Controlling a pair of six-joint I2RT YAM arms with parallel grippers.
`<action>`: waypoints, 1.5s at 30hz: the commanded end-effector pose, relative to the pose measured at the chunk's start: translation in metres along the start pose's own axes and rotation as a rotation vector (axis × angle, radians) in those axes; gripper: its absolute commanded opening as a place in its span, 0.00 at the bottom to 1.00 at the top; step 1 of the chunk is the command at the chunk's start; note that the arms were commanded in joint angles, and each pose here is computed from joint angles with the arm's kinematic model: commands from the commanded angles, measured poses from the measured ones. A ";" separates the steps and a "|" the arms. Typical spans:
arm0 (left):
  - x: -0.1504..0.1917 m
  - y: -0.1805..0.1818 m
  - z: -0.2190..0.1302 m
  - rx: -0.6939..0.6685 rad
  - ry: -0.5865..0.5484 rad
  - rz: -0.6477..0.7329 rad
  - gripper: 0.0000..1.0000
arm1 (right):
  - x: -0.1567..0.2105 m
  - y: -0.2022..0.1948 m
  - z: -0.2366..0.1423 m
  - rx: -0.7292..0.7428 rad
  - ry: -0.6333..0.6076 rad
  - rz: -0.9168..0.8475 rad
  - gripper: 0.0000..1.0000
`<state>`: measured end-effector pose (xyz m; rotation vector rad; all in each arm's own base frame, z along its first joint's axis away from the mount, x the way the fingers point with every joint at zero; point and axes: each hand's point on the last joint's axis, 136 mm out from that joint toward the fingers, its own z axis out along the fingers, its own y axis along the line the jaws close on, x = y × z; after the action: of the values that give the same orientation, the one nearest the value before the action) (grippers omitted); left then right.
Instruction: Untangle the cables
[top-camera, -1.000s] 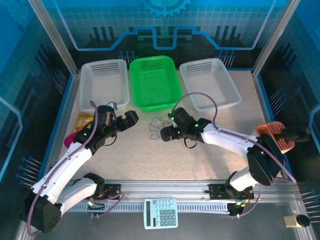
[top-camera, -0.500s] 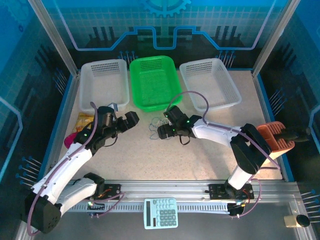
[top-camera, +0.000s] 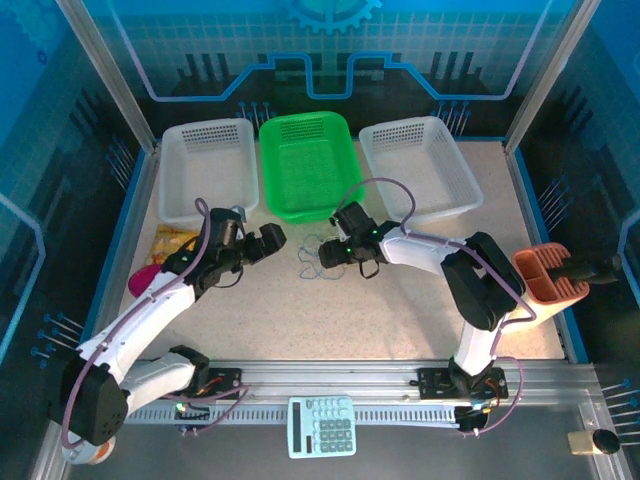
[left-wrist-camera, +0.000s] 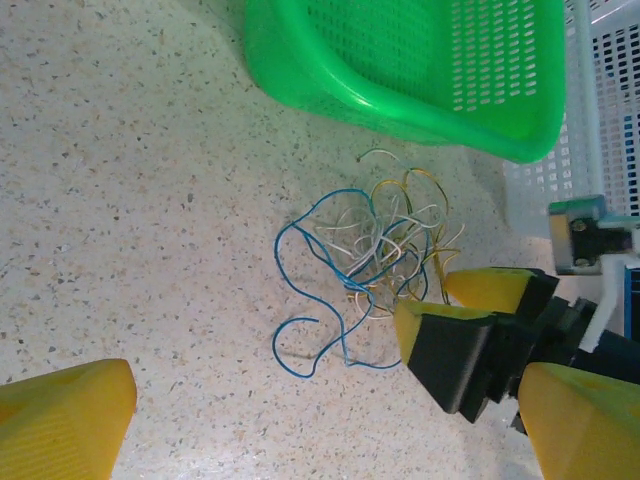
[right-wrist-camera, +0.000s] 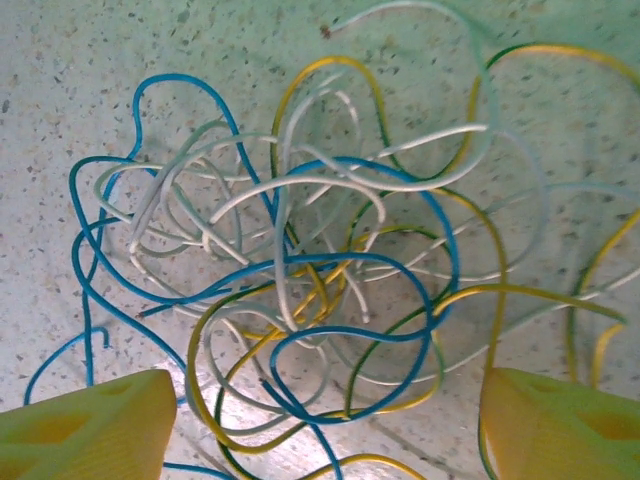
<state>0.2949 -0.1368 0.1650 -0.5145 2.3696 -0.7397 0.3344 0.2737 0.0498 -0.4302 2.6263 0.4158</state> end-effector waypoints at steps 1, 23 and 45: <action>-0.009 -0.021 -0.006 0.057 -0.020 0.004 0.99 | 0.006 0.019 0.002 -0.082 0.010 -0.006 0.74; -0.009 -0.022 -0.008 0.057 -0.026 0.004 0.99 | 0.018 0.038 -0.068 -0.044 -0.081 -0.076 0.70; -0.006 -0.028 -0.014 0.081 -0.031 -0.012 0.99 | 0.037 -0.022 0.000 0.020 0.062 0.053 0.45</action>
<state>0.2923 -0.1452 0.1790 -0.5025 2.3365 -0.7875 0.3090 0.2387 0.0314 -0.3618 2.6984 0.3517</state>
